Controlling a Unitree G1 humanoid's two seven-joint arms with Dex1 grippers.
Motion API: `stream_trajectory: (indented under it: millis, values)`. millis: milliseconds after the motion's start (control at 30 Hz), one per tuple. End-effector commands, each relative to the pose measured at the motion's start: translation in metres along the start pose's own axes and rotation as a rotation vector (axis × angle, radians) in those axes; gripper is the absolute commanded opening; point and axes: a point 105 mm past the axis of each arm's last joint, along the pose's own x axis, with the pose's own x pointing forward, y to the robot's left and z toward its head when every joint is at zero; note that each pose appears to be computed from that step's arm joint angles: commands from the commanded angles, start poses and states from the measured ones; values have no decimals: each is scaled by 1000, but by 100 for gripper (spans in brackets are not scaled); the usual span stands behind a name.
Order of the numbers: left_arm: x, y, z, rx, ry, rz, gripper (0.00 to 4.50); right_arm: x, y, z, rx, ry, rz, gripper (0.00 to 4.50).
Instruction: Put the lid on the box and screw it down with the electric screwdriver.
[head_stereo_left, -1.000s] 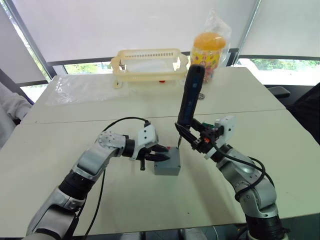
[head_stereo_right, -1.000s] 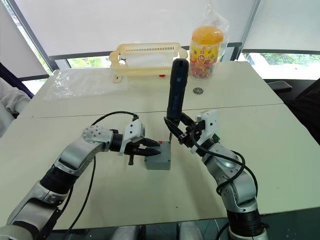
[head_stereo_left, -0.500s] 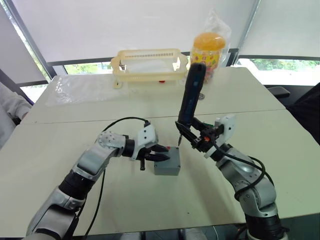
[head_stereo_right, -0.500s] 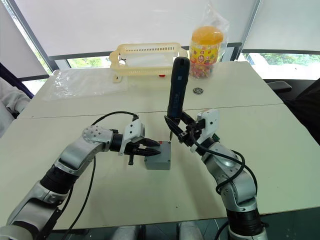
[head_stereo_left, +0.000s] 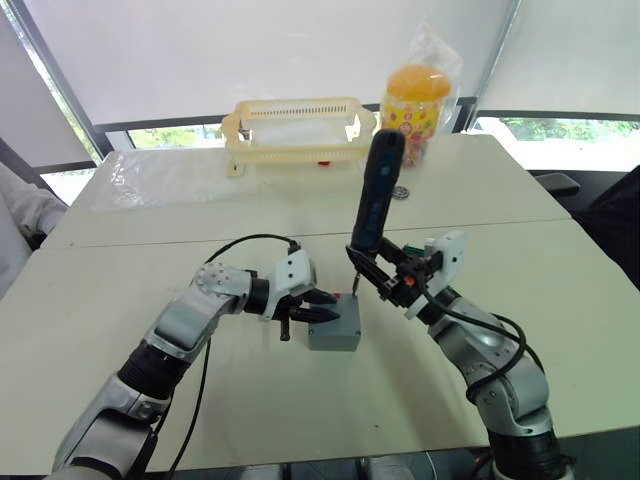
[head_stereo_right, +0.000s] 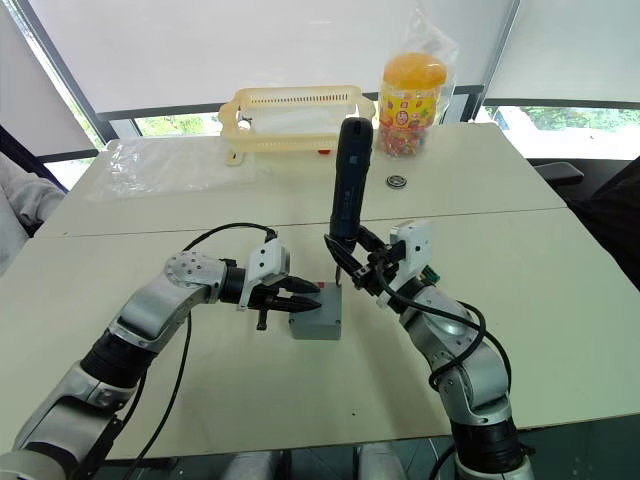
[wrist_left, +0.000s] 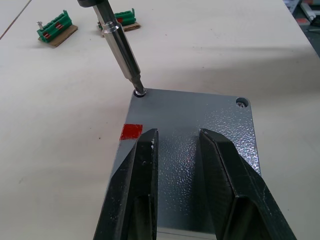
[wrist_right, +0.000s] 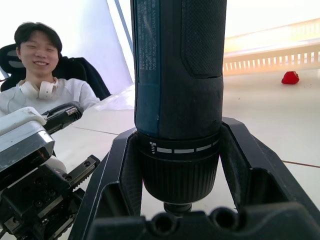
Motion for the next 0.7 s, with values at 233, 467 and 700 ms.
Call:
stream_trajectory:
  millis: [233,467,700]
  values:
    - [2,-3,-14,-33,49,-5,125,-3,4,17,-72,-68,7,177]
    - [1,-2,-14,-33,52,-6,125,0,6,29,-33,-115,12,177]
    - [2,-3,-15,-37,54,-11,125,2,8,40,-28,-142,12,177]
